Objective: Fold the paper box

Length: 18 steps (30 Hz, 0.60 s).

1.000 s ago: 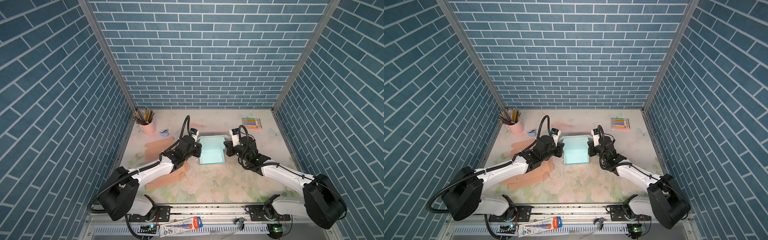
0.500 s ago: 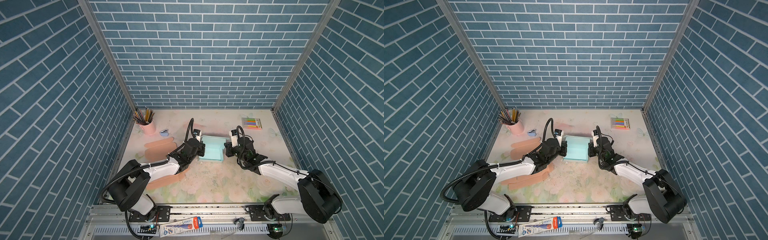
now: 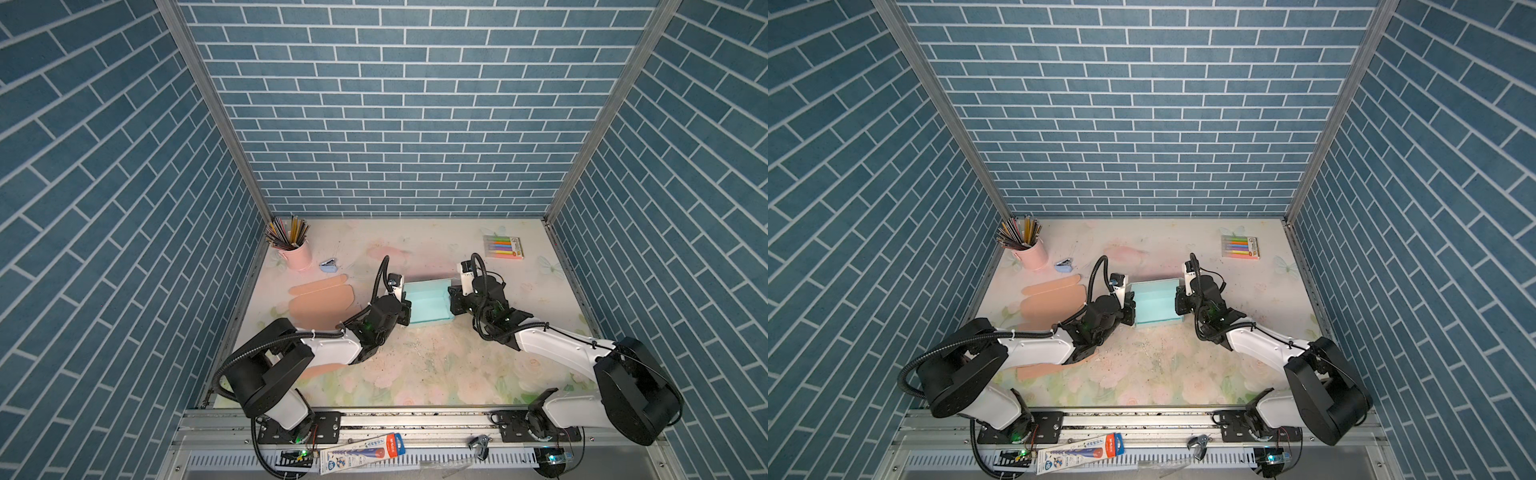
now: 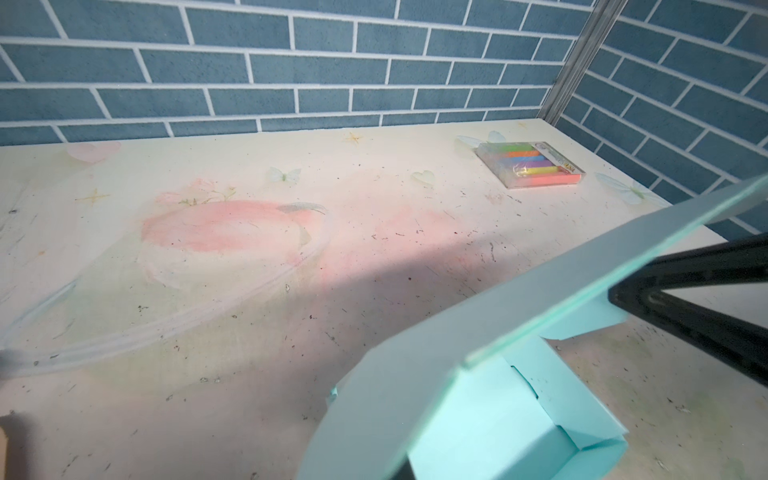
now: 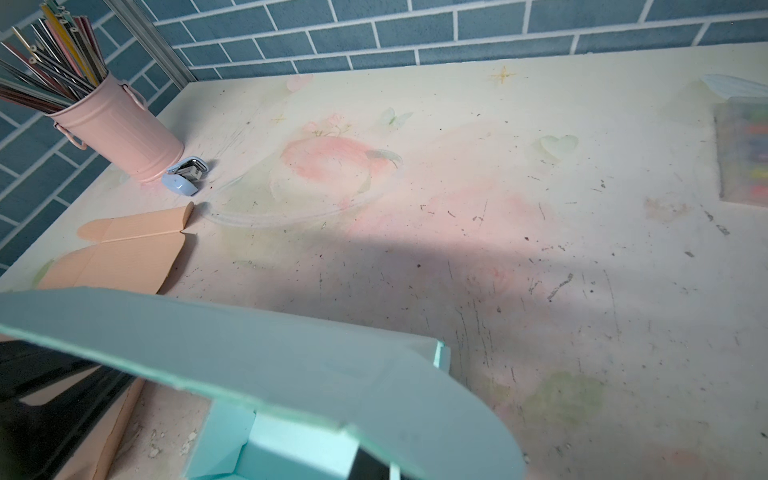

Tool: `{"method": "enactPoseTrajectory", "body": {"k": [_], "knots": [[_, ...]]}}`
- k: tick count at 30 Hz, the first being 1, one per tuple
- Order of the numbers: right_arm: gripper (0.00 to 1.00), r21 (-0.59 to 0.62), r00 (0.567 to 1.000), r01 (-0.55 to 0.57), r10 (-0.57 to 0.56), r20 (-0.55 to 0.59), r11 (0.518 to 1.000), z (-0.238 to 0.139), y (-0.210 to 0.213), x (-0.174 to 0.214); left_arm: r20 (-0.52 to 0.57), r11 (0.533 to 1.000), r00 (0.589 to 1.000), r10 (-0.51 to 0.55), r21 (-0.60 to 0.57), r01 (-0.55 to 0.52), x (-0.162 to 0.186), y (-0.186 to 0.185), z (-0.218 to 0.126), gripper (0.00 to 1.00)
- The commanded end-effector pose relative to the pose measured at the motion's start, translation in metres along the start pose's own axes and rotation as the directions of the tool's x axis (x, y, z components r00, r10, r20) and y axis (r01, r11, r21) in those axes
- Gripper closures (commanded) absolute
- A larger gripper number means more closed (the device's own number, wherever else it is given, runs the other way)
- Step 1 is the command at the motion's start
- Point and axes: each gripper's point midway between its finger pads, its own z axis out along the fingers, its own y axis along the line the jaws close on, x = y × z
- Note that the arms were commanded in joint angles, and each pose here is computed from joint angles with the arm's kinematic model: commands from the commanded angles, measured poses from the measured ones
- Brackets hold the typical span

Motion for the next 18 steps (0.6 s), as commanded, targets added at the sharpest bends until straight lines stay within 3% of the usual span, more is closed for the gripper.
{"method": "enactPoseTrajectory", "body": {"k": [1, 18], "knots": [[0.91, -0.067, 1.0, 0.0, -0.001, -0.013, 0.998, -0.006, 0.02, 0.008, 0.069, 0.998, 0.998, -0.009, 0.063, 0.004, -0.009, -0.024, -0.002, 0.98], [0.91, -0.043, 1.0, 0.028, -0.028, 0.013, 0.999, -0.02, 0.017, 0.024, 0.088, 1.0, 0.996, -0.011, 0.014, 0.01, 0.014, -0.021, -0.005, 0.98]]}}
